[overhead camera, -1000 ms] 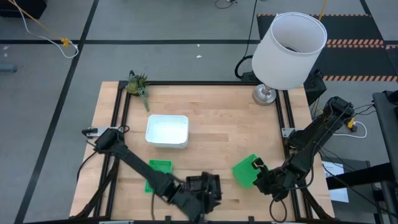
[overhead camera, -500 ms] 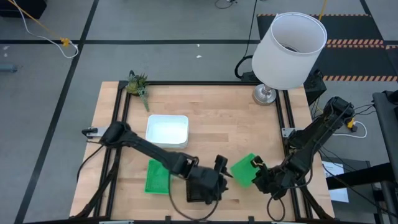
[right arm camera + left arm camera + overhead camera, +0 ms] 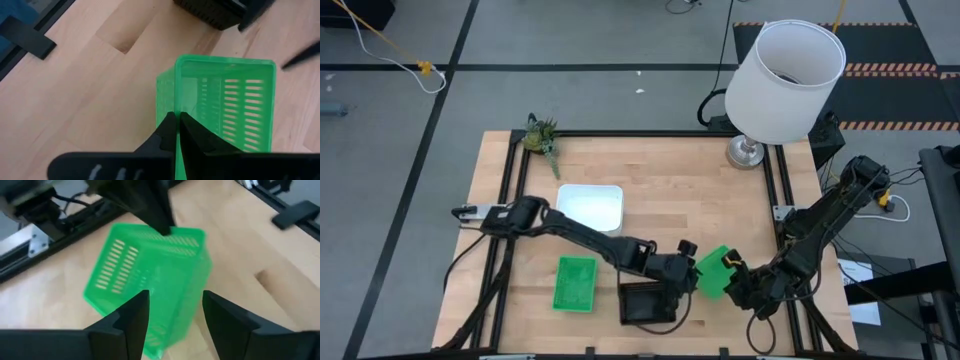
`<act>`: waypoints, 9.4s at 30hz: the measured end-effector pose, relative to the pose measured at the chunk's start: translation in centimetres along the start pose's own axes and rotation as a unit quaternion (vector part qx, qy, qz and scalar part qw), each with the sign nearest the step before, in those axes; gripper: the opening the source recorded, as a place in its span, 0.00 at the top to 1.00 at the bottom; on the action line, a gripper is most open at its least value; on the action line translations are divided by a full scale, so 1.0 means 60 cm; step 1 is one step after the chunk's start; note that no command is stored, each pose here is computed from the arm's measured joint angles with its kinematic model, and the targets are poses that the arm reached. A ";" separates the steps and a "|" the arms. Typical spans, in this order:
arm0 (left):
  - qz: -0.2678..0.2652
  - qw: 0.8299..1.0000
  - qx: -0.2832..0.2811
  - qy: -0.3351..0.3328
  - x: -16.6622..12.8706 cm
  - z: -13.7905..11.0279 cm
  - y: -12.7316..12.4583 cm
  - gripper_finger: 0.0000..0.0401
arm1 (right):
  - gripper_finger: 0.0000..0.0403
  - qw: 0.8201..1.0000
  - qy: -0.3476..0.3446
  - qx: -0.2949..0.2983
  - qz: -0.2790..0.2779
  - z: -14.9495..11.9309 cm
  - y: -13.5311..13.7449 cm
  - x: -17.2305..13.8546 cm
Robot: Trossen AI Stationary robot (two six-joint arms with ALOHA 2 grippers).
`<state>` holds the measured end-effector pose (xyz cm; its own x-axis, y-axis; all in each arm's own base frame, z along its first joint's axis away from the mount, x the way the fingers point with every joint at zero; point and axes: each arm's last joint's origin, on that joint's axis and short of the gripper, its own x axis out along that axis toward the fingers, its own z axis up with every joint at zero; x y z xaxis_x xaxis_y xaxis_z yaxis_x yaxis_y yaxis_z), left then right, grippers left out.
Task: Stack baskets by color
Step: Stack the right green bin into the stacked left green bins, then return to Home Position
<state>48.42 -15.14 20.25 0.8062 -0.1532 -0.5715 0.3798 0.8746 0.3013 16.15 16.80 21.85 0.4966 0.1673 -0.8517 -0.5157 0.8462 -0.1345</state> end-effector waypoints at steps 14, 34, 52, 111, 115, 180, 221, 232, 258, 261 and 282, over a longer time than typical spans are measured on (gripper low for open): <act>-0.077 0.997 -0.017 -0.003 0.022 -0.032 0.029 0.59 | 1.00 1.000 -0.004 -0.007 0.000 0.001 0.000 0.000; -0.090 0.996 -0.021 -0.005 0.032 -0.046 0.047 0.63 | 1.00 1.000 -0.016 -0.020 -0.008 0.007 -0.009 0.002; -0.086 0.996 -0.003 -0.008 0.029 -0.040 0.041 0.97 | 0.80 0.997 -0.053 0.033 -0.046 0.018 -0.014 0.002; 0.139 0.961 -0.088 0.221 -0.360 0.026 -0.321 0.99 | 0.53 0.931 -0.292 0.128 -0.176 0.060 -0.067 -0.176; 0.141 0.959 -0.097 0.224 -0.371 0.022 -0.332 0.97 | 0.61 0.931 -0.292 0.128 -0.175 0.060 -0.067 -0.176; 0.184 0.933 -0.111 0.288 -0.387 -0.103 -0.404 0.93 | 0.99 0.932 -0.291 0.123 -0.176 0.060 -0.067 -0.176; 0.249 0.945 -0.140 0.160 -0.399 -0.047 -0.301 0.73 | 0.99 0.937 -0.282 0.078 -0.191 0.060 -0.067 -0.175; 0.234 0.964 -0.076 0.099 -0.487 0.011 -0.167 0.87 | 0.99 0.939 -0.271 0.022 -0.209 0.059 -0.068 -0.177; 0.162 0.980 -0.036 -0.111 -0.495 -0.131 0.062 0.95 | 0.99 0.910 -0.320 0.054 -0.259 -0.096 -0.165 -0.128; 0.147 0.980 -0.049 -0.128 -0.504 -0.158 0.065 0.96 | 0.99 0.907 -0.333 0.053 -0.251 -0.112 -0.174 -0.108; 0.132 0.971 -0.088 -0.181 -0.509 -0.274 0.036 0.99 | 0.99 0.881 -0.391 0.124 -0.237 -0.203 -0.209 -0.010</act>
<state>17.17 -1.03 25.78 0.9837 -0.0371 -0.1762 0.0809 0.9653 0.2482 13.82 -0.06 17.88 0.9940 -0.0202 -0.1079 0.0001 0.9830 -0.1835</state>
